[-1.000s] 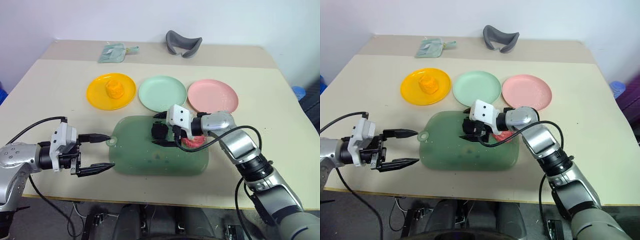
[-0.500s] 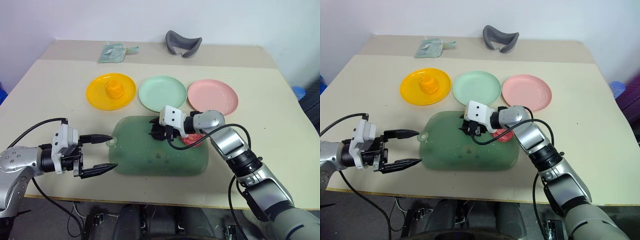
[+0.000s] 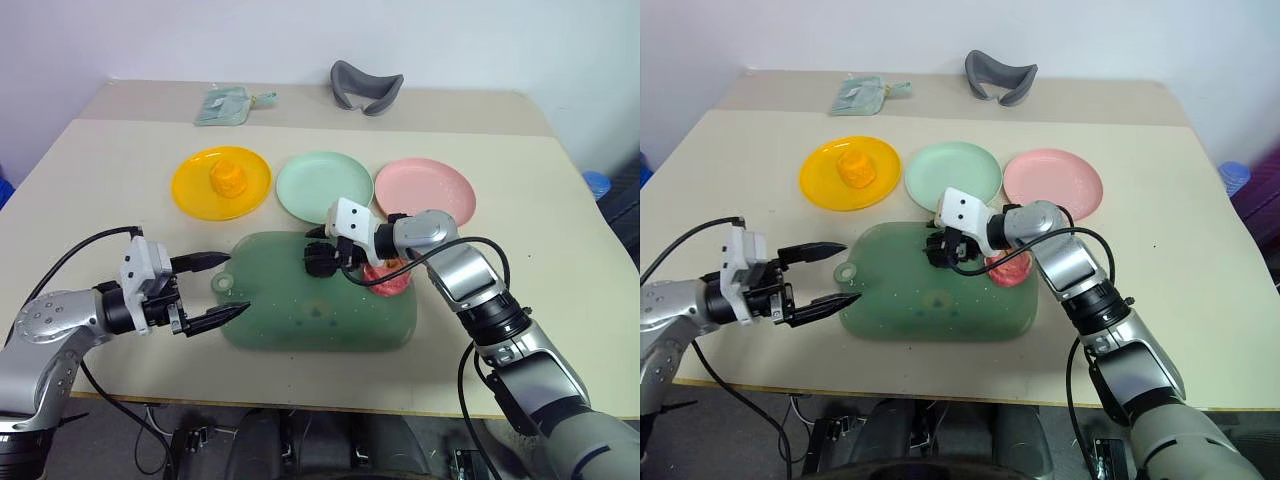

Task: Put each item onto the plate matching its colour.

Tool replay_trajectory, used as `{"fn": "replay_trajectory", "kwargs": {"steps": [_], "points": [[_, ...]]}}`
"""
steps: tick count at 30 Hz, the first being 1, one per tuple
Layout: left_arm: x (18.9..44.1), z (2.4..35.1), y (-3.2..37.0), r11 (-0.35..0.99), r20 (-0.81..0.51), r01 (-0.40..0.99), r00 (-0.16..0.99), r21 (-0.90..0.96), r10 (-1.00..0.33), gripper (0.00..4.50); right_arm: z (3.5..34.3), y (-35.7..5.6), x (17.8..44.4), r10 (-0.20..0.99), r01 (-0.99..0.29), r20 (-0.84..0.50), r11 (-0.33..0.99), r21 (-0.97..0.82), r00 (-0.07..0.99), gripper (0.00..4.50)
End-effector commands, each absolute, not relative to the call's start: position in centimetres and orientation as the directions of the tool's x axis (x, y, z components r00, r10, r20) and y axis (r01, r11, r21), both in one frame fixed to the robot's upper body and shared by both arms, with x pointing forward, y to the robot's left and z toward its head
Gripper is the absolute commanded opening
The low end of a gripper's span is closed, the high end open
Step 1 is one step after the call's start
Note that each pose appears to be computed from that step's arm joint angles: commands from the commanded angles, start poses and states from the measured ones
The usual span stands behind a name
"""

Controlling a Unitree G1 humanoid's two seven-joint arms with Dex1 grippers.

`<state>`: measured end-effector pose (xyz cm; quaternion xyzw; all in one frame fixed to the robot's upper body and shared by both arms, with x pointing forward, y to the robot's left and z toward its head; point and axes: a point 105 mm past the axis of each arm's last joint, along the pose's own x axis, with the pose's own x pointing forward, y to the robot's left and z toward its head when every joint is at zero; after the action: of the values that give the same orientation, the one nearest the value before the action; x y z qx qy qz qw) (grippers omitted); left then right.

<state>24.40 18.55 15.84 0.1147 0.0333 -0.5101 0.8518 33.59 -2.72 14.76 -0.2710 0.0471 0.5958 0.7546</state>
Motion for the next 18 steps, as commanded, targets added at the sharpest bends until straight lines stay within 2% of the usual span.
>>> {"fn": "replay_trajectory", "kwargs": {"steps": [1, 3, 5, 6, 9, 12, 18], "points": [[24.3, 16.5, 18.3, 0.44, -0.16, 0.872, 0.475, 0.213, -0.865, 4.5, 16.5, -2.4, 33.2, 0.899, -0.924, -0.348, 0.136, -0.356, 0.267, 2.21], [24.4, 16.4, 18.4, 0.441, -0.161, 0.872, 0.477, 0.214, -0.864, 4.5, 16.2, -2.3, 33.0, 0.901, -0.931, -0.353, 0.125, -0.342, 0.251, 2.21], [24.3, 16.3, 18.6, 0.442, -0.162, 0.871, 0.478, 0.215, -0.863, 4.5, 16.1, -2.2, 32.8, 0.902, -0.935, -0.356, 0.121, -0.333, 0.243, 2.71], [24.3, 16.3, 18.6, 0.442, -0.162, 0.871, 0.478, 0.215, -0.863, 4.5, 16.0, -2.2, 32.7, 0.902, -0.938, -0.361, 0.114, -0.328, 0.236, 3.03], [24.2, 16.2, 18.7, 0.441, -0.165, 0.872, 0.477, 0.213, -0.863, 4.5, 15.8, -2.2, 32.4, 0.9, -0.94, -0.372, 0.102, -0.326, 0.227, 4.39], [24.0, 16.0, 18.7, 0.437, -0.169, 0.874, 0.473, 0.21, -0.865, 4.5, 15.5, -2.3, 32.8, 0.885, -0.921, -0.385, 0.11, -0.373, 0.262, 4.45], [24.1, 16.0, 18.8, 0.435, -0.17, 0.875, 0.472, 0.212, -0.865, 4.5, 14.0, -2.7, 32.9, 0.857, -0.911, -0.441, 0.075, -0.406, 0.267, 4.45]]}}
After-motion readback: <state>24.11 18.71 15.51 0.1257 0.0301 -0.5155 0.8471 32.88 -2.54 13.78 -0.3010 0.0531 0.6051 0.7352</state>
